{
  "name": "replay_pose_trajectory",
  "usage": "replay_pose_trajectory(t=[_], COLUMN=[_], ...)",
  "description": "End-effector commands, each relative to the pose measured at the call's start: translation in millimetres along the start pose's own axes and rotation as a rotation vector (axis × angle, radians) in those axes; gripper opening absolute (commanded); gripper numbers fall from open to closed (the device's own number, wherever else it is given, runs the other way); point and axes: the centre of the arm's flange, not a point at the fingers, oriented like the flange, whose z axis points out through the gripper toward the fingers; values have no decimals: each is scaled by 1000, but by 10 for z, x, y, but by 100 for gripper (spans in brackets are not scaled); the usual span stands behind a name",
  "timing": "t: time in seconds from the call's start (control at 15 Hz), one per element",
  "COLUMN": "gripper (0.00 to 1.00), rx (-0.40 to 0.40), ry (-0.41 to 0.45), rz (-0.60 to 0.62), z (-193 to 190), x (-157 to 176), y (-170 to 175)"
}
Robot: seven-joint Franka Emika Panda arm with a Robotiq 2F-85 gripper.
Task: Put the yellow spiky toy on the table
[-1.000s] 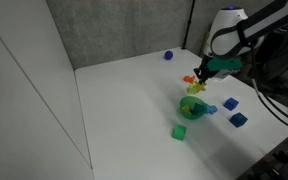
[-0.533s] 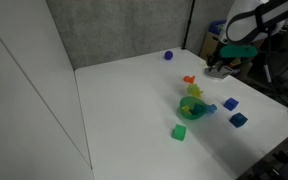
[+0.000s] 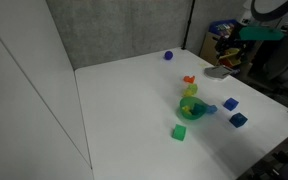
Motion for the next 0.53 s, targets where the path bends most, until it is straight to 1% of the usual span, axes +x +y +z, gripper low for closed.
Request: replay_pose_trajectory(t=[0.0, 0.2, 0.33, 0.47], gripper=[100, 100, 100, 100], rx=[13, 4, 1, 22], ry=[-53, -114, -162, -202], rz=[-59, -131, -202, -294], z=[-472, -799, -1040, -1281], x=[-343, -560, -698, -809], y=[107, 120, 153, 205])
